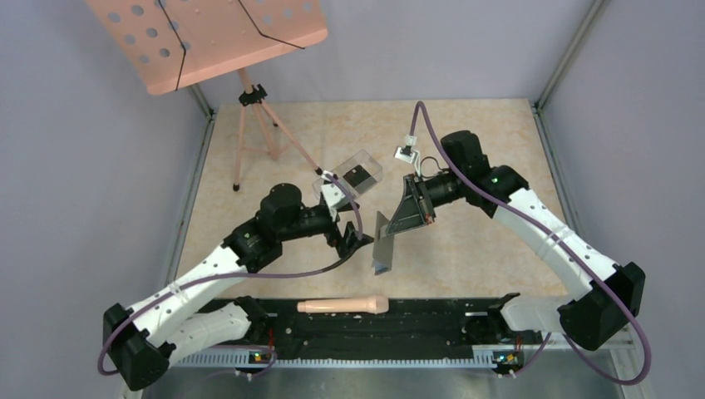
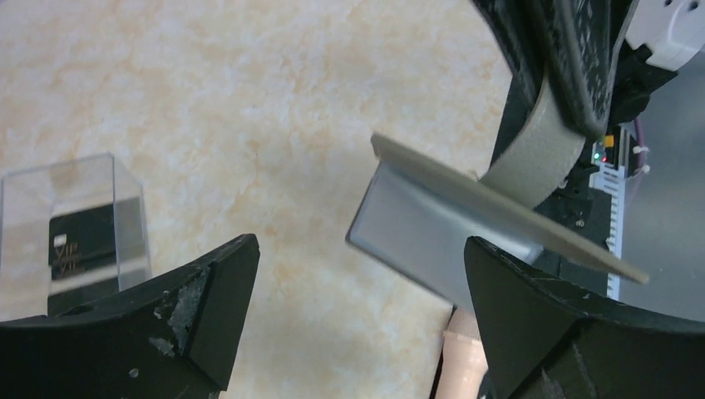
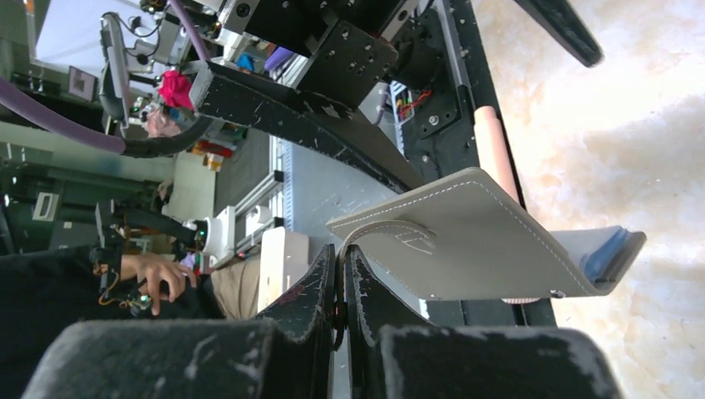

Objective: Put the credit cards into the card holder
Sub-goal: Open the card holder.

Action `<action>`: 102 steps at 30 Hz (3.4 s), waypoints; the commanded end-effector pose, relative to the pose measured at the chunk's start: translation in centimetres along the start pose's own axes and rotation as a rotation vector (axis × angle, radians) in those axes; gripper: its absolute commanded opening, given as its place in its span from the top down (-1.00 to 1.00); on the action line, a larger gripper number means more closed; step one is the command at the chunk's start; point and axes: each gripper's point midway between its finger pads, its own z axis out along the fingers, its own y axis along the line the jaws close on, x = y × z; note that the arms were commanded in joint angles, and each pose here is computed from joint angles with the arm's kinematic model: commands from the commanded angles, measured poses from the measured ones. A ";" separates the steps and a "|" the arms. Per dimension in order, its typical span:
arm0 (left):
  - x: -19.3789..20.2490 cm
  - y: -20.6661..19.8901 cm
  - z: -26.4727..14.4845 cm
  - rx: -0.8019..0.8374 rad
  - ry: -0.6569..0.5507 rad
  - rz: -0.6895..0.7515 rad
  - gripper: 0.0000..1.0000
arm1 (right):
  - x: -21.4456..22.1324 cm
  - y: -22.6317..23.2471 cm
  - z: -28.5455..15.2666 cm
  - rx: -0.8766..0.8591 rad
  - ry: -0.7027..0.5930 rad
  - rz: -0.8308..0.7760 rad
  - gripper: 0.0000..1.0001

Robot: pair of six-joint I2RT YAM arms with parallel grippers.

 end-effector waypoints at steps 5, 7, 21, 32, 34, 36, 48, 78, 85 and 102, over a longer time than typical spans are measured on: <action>-5.3 -1.4 2.5 0.148 -0.178 0.071 -0.98 | 0.1 2.3 0.0 -0.104 0.018 -0.046 1.00; -5.5 -1.9 2.7 0.174 -0.198 0.086 -0.98 | 0.1 2.3 0.0 -0.112 0.023 -0.041 1.00; -5.1 -2.5 1.4 0.168 -0.170 0.189 -0.98 | -0.9 -0.1 0.7 -0.019 0.039 0.010 1.00; -2.3 -2.2 0.0 0.152 -0.060 0.323 -0.98 | -0.3 -1.3 0.5 0.068 0.107 0.007 1.00; -2.5 -1.6 0.1 0.128 -0.058 0.342 -0.98 | 0.0 -1.4 0.6 0.069 0.123 0.006 1.00; -2.8 -1.0 0.2 0.096 -0.059 0.370 -0.98 | 0.3 -1.5 0.7 0.074 0.135 0.012 1.00; -3.0 -1.1 2.3 0.145 -0.006 0.508 -0.98 | 0.8 -1.1 1.3 0.068 0.162 0.006 1.00; 0.1 -4.8 2.7 0.307 0.119 0.482 0.18 | -0.4 -2.0 1.2 0.129 0.123 -0.036 1.00; 0.1 -4.9 2.9 0.301 0.117 0.476 0.21 | -0.7 -1.8 1.4 0.117 0.111 -0.040 1.00; -0.3 -4.9 1.2 0.177 0.106 0.188 1.00 | -1.8 -3.8 -3.0 0.371 -0.097 -0.088 -0.56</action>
